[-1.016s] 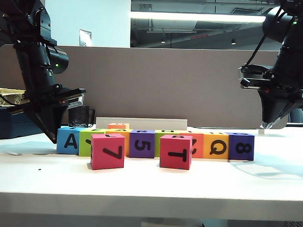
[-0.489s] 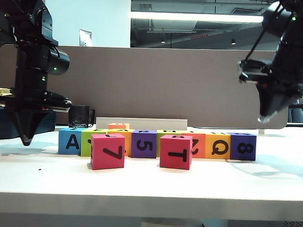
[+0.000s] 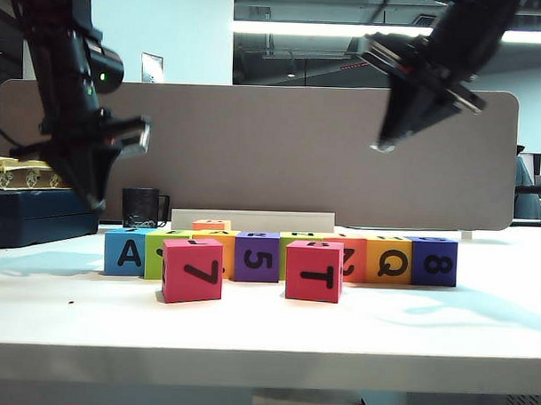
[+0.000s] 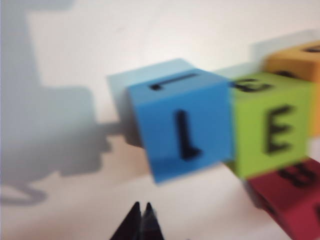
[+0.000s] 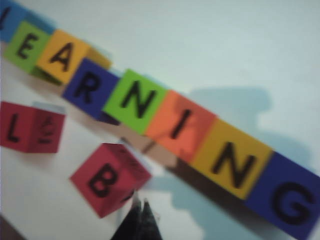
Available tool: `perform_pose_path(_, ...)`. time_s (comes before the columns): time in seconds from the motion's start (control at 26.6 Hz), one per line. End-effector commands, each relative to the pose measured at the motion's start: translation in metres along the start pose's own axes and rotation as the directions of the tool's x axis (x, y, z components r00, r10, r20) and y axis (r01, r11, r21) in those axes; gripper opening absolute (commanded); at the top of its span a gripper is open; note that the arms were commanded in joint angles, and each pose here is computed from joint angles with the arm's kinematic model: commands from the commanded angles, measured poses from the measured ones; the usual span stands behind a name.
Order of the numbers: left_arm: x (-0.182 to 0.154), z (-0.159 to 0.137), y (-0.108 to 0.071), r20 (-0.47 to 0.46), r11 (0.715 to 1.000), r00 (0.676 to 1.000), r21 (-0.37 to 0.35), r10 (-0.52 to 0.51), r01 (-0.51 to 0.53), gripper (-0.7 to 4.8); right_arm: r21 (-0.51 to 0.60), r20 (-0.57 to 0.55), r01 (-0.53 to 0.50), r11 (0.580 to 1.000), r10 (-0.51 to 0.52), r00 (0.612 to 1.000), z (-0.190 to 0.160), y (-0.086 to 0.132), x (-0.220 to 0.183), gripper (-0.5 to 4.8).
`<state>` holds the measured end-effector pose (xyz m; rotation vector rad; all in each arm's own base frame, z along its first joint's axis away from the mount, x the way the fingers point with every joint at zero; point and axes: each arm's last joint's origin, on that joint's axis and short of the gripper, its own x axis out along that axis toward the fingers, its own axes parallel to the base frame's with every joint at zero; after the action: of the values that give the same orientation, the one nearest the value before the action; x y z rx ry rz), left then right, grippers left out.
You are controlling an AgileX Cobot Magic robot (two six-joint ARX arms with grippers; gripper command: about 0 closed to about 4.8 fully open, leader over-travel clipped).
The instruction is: Select the appropriate blocks from the scattered letter blocks on the table and arrange them in a row to spell out "LEARNING".
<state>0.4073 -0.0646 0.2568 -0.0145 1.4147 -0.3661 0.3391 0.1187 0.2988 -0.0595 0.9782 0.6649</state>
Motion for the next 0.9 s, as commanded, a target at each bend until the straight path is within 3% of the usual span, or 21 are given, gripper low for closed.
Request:
perform_pose_path(0.04, -0.013, -0.004, -0.013, 0.0, 0.999, 0.999, 0.028, -0.035, 0.035, -0.06, -0.051, 0.001, -0.045, 0.998, 0.045, 0.999, 0.004, 0.021, 0.002, -0.02)
perform_pose_path(0.26, -0.008, -0.007, -0.046, -0.034, 0.988, 0.998, 0.143, -0.046, 0.05, -0.06, -0.127, -0.022, -0.101, 0.987, 0.099, 0.995, 0.004, 0.055, 0.012, -0.01)
perform_pose_path(0.49, 0.0, -0.008, -0.073, -0.039, 0.975, 0.999, 0.222, 0.007, 0.002, -0.06, -0.153, -0.027, -0.115, 0.982, 0.112, 0.993, 0.004, 0.066, 0.015, -0.01)
perform_pose_path(0.9, 0.033, -0.016, -0.087, -0.095, 0.965, 0.995, 0.263, 0.019, 0.007, -0.06, -0.155, -0.02, -0.11, 0.982, 0.108, 0.994, 0.005, 0.065, 0.014, -0.01)
